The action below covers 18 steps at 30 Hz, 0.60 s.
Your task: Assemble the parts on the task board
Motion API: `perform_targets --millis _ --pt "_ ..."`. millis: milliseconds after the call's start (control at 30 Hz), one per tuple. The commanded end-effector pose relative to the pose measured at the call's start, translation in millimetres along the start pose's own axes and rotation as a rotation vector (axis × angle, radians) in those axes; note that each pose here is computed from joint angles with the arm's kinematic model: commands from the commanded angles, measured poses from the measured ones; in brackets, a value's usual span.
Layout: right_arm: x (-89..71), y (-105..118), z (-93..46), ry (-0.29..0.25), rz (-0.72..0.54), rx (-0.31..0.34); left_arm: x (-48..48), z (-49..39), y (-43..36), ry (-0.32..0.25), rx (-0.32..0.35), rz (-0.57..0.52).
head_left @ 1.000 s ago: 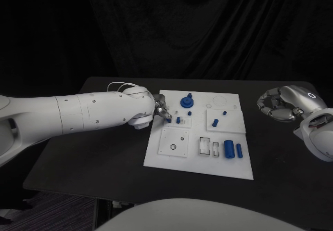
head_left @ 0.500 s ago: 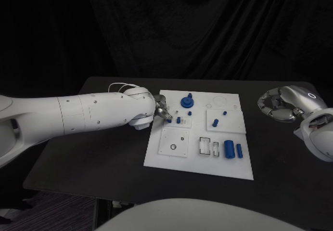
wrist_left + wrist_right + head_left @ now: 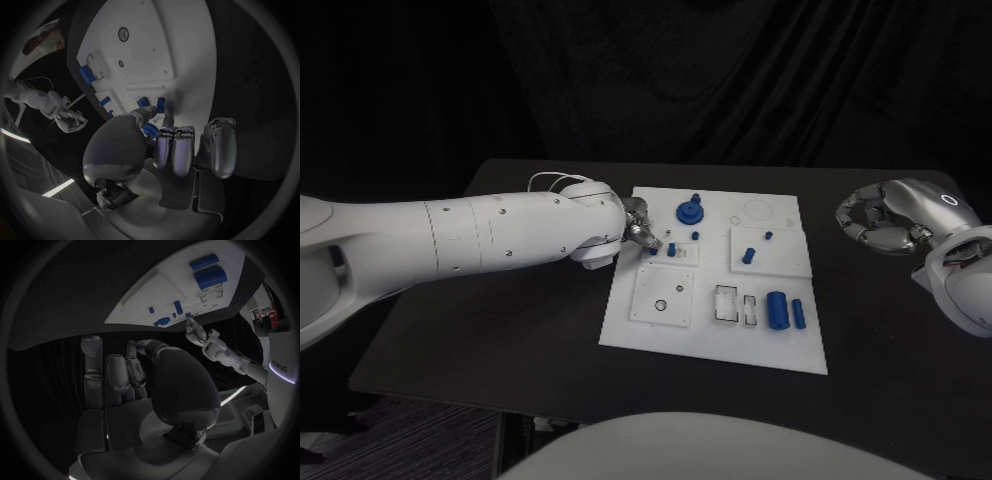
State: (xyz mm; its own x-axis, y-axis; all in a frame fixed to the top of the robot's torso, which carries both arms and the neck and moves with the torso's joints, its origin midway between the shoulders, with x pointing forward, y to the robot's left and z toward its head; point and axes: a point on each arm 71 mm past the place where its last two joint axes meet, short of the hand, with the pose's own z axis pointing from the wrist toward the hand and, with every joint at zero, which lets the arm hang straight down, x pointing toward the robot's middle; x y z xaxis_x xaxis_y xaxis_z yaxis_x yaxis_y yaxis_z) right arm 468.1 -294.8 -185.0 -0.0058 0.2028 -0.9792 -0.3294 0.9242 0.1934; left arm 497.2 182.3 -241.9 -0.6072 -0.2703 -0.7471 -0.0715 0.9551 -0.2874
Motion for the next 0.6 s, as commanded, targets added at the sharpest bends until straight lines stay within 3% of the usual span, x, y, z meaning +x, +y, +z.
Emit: perform_targets --millis 33,600 --pt "0.9 -1.5 -0.4 0.003 -0.005 0.018 2.6 0.7 -3.1 0.015 0.031 0.012" --pt "1.3 -1.6 -0.6 0.006 -0.005 0.018 2.9 2.4 -0.1 0.03 0.019 0.022"
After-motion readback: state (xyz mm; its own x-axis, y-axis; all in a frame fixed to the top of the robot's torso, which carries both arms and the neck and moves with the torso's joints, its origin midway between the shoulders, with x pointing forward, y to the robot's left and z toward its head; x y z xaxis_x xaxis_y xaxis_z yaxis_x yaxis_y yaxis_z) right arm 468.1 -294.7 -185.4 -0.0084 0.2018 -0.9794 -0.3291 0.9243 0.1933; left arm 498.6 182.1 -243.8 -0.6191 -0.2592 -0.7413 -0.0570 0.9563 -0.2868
